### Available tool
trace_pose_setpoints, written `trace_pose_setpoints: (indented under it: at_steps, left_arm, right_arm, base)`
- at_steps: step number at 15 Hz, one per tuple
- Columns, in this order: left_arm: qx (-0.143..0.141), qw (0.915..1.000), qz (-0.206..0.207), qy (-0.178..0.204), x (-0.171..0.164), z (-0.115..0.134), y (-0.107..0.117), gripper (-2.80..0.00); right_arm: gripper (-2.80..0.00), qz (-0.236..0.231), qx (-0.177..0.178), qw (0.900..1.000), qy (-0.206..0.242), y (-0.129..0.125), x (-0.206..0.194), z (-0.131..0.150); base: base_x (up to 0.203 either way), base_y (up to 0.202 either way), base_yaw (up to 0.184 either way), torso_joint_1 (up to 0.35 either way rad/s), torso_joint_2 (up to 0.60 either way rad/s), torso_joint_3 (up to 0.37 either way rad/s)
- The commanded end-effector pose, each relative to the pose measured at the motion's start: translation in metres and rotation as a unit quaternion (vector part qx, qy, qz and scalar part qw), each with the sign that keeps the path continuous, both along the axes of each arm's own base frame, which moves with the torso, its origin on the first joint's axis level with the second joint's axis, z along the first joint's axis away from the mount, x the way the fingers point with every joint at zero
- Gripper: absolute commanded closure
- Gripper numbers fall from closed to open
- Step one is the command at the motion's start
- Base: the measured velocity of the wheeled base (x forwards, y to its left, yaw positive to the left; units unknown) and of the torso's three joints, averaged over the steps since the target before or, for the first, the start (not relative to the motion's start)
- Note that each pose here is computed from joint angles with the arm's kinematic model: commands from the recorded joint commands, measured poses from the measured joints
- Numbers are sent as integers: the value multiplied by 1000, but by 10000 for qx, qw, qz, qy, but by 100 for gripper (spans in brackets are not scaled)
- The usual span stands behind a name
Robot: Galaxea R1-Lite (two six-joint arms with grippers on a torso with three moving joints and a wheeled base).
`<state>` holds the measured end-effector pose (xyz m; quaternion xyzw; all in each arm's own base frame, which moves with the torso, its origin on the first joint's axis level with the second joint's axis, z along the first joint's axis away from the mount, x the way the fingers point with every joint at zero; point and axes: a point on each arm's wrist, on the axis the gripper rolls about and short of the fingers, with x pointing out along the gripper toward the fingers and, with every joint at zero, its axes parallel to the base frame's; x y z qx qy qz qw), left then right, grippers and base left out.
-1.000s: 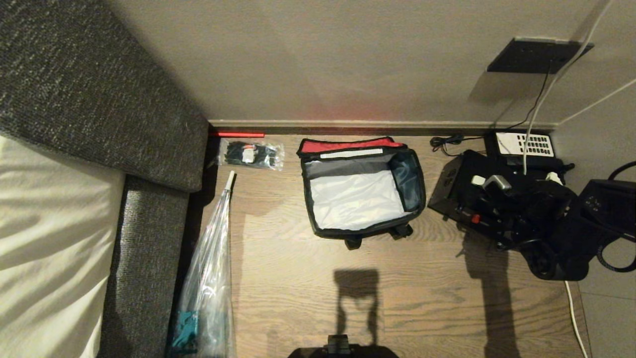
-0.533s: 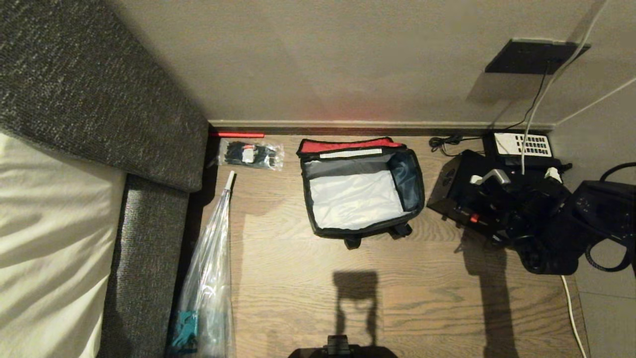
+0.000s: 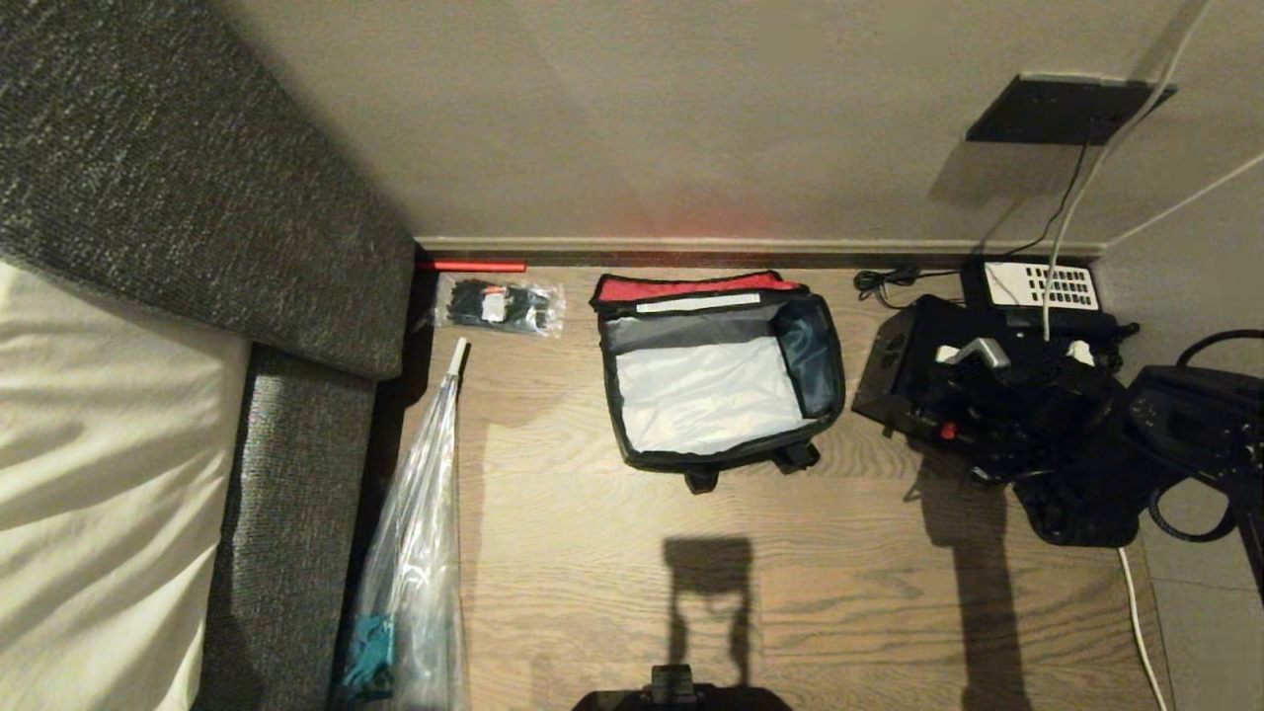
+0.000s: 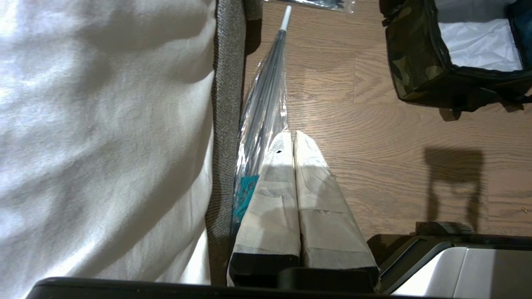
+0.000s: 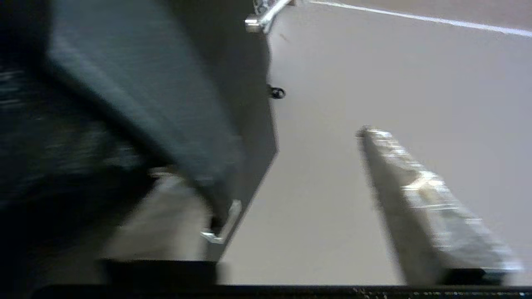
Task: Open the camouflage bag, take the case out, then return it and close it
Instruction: Grip the handle again
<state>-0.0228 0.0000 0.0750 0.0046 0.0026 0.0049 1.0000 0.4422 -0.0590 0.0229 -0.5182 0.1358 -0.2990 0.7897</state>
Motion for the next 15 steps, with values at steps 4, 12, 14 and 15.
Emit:
trace_pose_setpoints:
  at_steps: [4,12,14,15]
  left_arm:
    - [0,10000,5,5,0,-1,0,0]
    - [0,10000,5,-2,0,0,0,0]
    - [0,10000,5,5,0,-1,0,0]
    - [0,10000,-3,5,0,-1,0,0]
  right_arm:
    - [0,-10,13,9996,281,0,-2,-21]
    - [0,296,83,9995,-22,3,-9,7]
    - [0,295,57,9994,-169,3,-18,30]
    - [0,294,44,9993,-229,3,-24,41]
  base:
    - [0,0,0,0,0,0]
    - [0,0,0,0,0,0]
    - [0,0,0,0,0,0]
    - [0,0,0,0,0,0]
